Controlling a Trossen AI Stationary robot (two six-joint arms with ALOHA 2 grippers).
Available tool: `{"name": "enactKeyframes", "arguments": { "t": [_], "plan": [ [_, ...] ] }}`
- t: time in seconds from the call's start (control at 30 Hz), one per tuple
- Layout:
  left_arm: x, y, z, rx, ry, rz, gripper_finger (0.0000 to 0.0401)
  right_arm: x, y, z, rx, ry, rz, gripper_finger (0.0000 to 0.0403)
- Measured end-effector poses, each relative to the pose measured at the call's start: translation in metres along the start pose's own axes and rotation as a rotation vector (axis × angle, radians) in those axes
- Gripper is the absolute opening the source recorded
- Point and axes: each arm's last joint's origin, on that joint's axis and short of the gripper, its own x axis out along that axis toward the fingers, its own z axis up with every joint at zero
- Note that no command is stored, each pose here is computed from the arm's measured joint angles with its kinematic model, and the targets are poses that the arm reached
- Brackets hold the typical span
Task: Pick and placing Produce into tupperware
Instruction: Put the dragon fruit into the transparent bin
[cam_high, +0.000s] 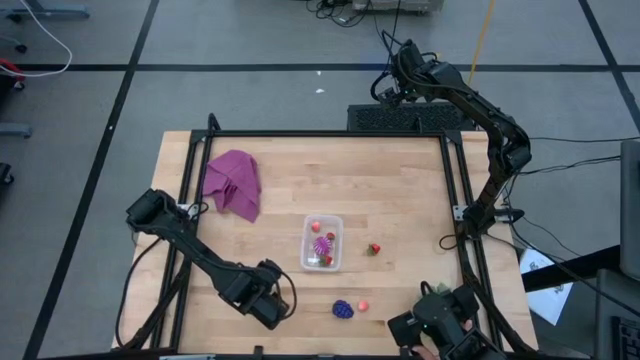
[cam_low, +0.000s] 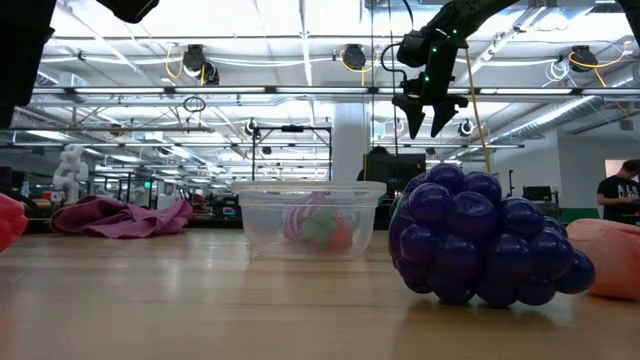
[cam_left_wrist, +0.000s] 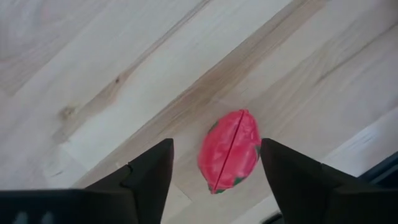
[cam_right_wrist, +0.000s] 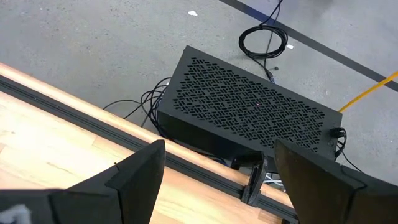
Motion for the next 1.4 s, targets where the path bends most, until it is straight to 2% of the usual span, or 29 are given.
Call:
{"name": "enactKeyframes", "arguments": {
  "t": [0.2,0.4,0.73,1.13,1.4],
  "plan": [
    [0.000,-0.001,-0.001,-0.043,0.000,-0.013,0.0316,0.000,0.000,0.000,0.000,0.000,0.000,0.0293],
    [0.000,-0.014,-0.012,-0.010,-0.006,-0.131,0.0358,0.000,0.000,0.000,0.000,0.000,0.000,0.0293],
    [0.020,-0.020,-0.029,0.038,-0.004,-0.090,0.0343,0.000,0.000,0.000,0.024,0.001,0.000,0.0293],
    [0.024,-0.015,-0.029,0.095,-0.009,-0.028,0.0344,0.000,0.000,0.000,0.033,0.001,0.000,0.0293],
    [0.040,-0.009,-0.031,0.090,0.039,-0.027,0.0345,0.000,0.000,0.000,0.033,0.001,0.000,0.0293]
  ]
}}
